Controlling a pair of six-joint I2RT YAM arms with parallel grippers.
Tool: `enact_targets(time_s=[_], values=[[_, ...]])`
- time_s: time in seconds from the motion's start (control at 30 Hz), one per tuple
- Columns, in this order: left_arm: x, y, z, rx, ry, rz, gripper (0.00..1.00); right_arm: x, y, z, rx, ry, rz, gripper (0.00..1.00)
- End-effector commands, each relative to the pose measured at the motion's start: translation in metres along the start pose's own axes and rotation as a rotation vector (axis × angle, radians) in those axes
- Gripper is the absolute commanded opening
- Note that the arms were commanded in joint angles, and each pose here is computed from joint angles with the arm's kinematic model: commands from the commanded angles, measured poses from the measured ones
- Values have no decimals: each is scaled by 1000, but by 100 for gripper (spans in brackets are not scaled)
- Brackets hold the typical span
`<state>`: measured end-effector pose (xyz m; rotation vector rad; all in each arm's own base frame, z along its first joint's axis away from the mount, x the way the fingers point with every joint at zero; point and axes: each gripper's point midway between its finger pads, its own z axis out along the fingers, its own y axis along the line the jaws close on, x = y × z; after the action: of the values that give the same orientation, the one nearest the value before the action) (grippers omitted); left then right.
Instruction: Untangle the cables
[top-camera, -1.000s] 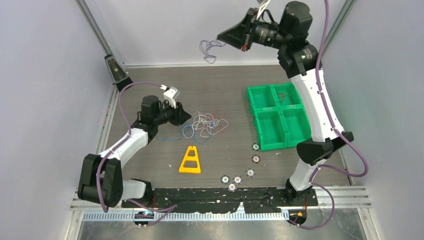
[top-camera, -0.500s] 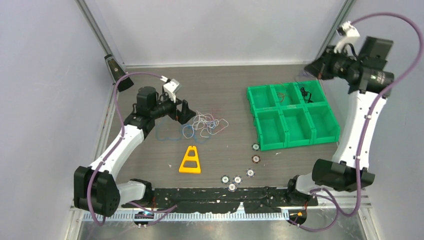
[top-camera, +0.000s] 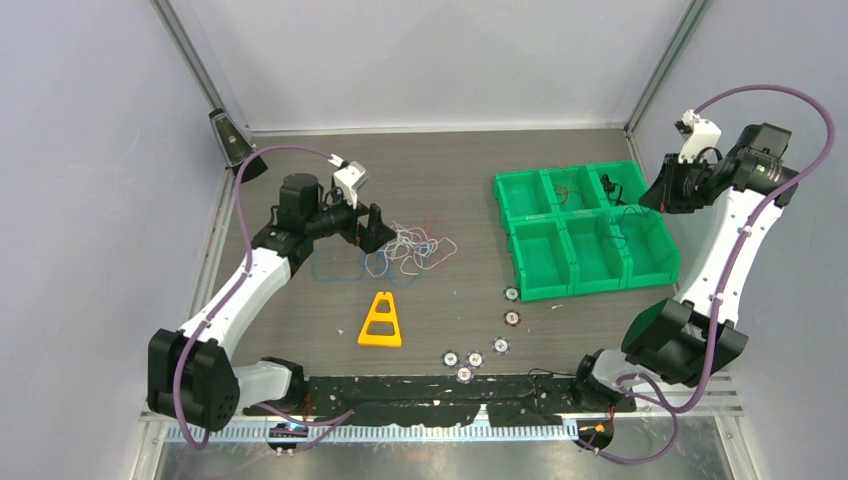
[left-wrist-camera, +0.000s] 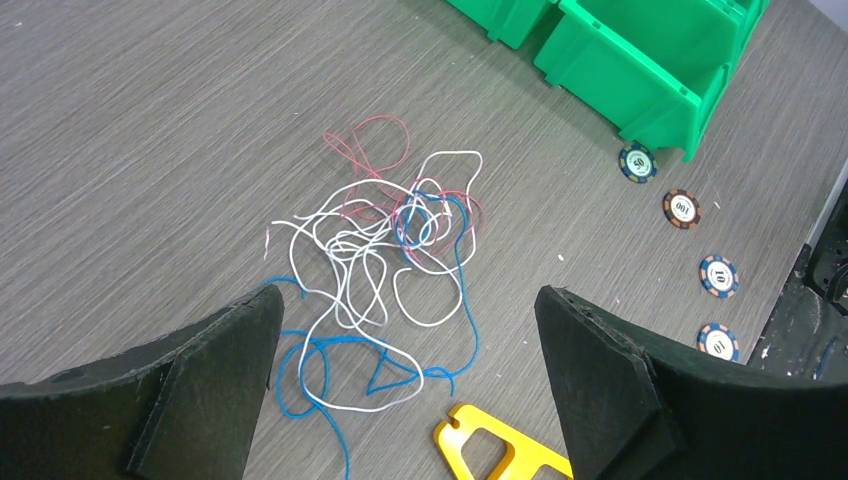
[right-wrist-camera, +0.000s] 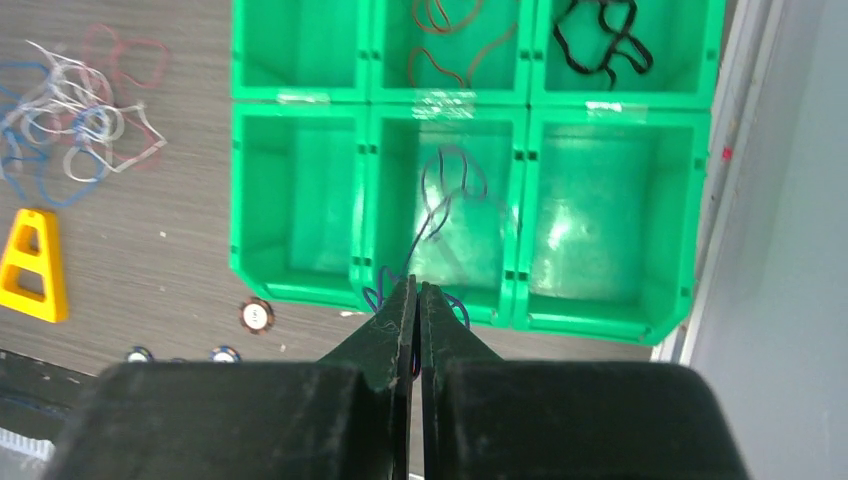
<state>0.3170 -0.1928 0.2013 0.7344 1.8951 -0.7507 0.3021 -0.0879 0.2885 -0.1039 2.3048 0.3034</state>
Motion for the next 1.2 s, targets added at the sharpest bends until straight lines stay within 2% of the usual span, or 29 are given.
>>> enact_targets(time_s=[0.0, 0.3, 0.67, 0.7, 0.77, 0.8, 0.83, 0.97, 1.03, 1.17], values=[[-23, -8, -7, 14, -51, 42, 100, 19, -33, 9, 77, 82, -71, 6], [-15, -5, -4, 12, -27, 31, 100, 32, -98, 31, 203, 171, -65, 6], [-4, 4, 1, -9, 29, 21, 100, 61, -144, 90, 197, 286, -5, 7], [-4, 4, 1, -9, 32, 23, 100, 64, -145, 94, 196, 300, -8, 10], [-3, 5, 0, -15, 44, 25, 99, 67, -145, 95, 204, 329, -35, 34], [-4, 6, -1, -20, 49, 33, 100, 67, -143, 94, 200, 338, -39, 39], [-3, 7, -2, -24, 57, 37, 99, 62, -141, 91, 203, 326, -46, 49], [3, 10, -4, -33, 111, 12, 100, 31, -111, 73, 167, 247, -85, 75], [10, 12, -5, -38, 152, -28, 99, 9, -81, 71, 124, 200, -137, 82], [23, 22, -6, -63, 184, -178, 100, -27, 16, 88, -57, 124, -258, 85]])
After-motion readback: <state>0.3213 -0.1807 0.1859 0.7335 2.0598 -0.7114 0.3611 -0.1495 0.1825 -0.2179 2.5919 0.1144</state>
